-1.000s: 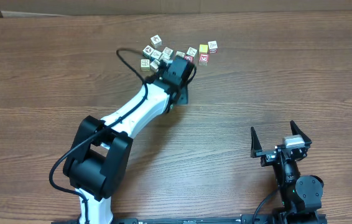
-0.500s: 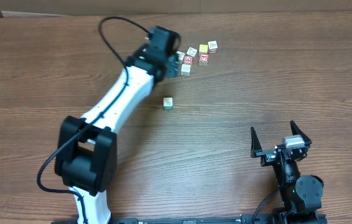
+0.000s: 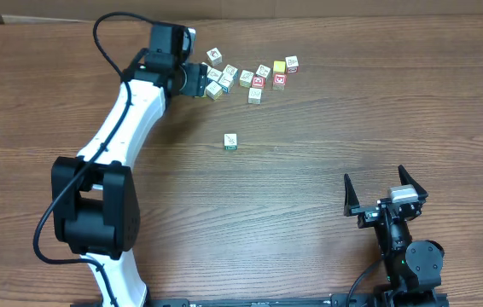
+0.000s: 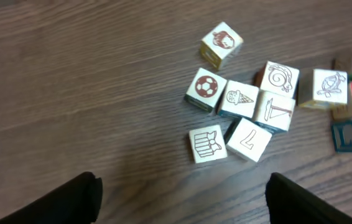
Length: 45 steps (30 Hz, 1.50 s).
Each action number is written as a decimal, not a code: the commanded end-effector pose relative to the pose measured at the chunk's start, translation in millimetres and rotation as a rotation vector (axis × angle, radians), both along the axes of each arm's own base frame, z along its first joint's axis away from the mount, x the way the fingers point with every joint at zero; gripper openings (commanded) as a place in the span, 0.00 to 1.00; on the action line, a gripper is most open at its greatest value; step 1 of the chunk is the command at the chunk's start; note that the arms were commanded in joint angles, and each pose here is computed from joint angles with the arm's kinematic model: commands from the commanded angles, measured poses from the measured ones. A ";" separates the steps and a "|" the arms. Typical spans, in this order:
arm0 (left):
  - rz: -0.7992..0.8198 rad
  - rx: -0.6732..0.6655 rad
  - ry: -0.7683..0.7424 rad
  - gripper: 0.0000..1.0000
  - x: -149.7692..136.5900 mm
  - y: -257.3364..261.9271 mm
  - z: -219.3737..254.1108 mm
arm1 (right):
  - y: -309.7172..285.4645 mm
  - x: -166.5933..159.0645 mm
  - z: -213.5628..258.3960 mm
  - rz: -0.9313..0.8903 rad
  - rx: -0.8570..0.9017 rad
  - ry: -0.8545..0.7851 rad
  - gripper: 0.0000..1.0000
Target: Form a horizontal line
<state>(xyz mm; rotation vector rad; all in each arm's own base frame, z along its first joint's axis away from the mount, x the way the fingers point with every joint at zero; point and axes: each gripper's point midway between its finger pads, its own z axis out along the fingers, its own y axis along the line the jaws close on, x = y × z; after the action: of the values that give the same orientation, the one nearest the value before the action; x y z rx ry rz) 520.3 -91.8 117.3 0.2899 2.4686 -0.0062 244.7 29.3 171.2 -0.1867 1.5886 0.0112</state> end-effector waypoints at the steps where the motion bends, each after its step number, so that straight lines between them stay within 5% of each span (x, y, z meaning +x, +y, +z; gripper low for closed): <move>1: -0.176 0.007 0.054 0.84 -3.6 -14.4 -29.5 | 1.9 -0.2 -1.7 0.010 0.000 -0.005 1.00; 23: -0.266 0.061 0.104 0.87 12.7 -21.9 -125.2 | 1.8 -0.2 -1.7 0.009 0.000 -0.005 1.00; 28: -0.265 0.059 0.088 0.54 16.5 -22.7 -125.2 | 1.9 -0.2 -1.7 0.010 0.000 -0.005 1.00; 34: -0.257 0.053 0.078 0.38 18.7 -23.6 -123.7 | 1.8 -0.2 -1.7 0.009 0.000 -0.005 1.00; 43: -0.172 0.003 0.127 0.28 11.3 -21.5 -127.0 | 1.9 -0.2 -1.7 0.010 0.000 -0.005 1.00; 45: -0.146 -0.014 0.134 0.33 10.1 -21.4 -125.2 | 1.9 -0.2 -1.7 0.010 0.000 -0.005 1.00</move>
<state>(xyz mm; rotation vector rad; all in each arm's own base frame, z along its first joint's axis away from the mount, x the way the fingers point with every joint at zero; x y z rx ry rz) 539.6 -113.7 7.5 0.5516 2.5041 -0.0839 244.7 29.3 171.1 -0.1867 1.5890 0.0112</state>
